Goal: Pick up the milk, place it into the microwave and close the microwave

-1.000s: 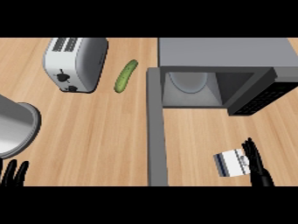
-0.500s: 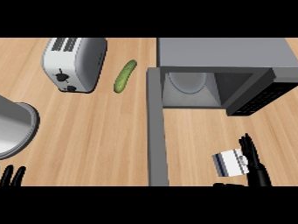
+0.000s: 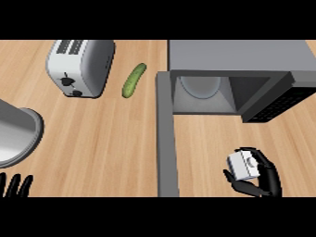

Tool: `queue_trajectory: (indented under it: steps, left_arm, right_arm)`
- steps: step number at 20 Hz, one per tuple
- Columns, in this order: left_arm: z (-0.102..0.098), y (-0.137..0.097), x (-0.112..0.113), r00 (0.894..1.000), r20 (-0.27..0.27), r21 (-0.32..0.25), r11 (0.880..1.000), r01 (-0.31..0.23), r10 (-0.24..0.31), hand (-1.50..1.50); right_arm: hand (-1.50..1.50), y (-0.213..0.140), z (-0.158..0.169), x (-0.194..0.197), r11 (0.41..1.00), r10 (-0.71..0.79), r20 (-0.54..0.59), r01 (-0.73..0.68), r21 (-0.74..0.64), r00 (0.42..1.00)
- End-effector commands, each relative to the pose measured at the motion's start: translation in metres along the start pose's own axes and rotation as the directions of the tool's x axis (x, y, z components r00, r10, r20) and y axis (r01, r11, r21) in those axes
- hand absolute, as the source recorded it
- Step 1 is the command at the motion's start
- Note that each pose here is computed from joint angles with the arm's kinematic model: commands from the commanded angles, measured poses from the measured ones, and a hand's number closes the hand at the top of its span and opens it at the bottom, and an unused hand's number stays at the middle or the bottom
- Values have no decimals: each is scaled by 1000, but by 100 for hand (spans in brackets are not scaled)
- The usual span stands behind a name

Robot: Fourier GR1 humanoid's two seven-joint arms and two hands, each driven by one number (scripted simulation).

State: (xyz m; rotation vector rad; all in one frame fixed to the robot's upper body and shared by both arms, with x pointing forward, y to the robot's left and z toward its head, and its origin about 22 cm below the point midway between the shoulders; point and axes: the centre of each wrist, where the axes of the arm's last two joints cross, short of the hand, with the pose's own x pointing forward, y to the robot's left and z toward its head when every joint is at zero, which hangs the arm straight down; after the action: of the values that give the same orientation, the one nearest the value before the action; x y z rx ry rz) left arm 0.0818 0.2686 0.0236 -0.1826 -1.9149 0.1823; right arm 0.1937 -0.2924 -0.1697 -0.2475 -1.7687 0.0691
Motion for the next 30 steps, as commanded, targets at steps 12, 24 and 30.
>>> queue_trajectory:
  steps: [12, 24, 30]
  left_arm:
    - [2, -4, 3, 1000, 0, -19, 1000, -17, 17, -150]
    - [2, 7, 17, 1000, 9, -8, 1000, 2, -2, -150]
    - [2, 3, 7, 999, -33, -24, 999, -41, 40, -150]
  right_arm:
    - [150, 42, -93, 23, 990, -32, 167, 54, -132, 986]
    - [150, 50, -93, 40, 988, -53, 209, 81, -130, 976]
    - [150, 57, -74, 76, 992, -43, 198, 64, -105, 979]
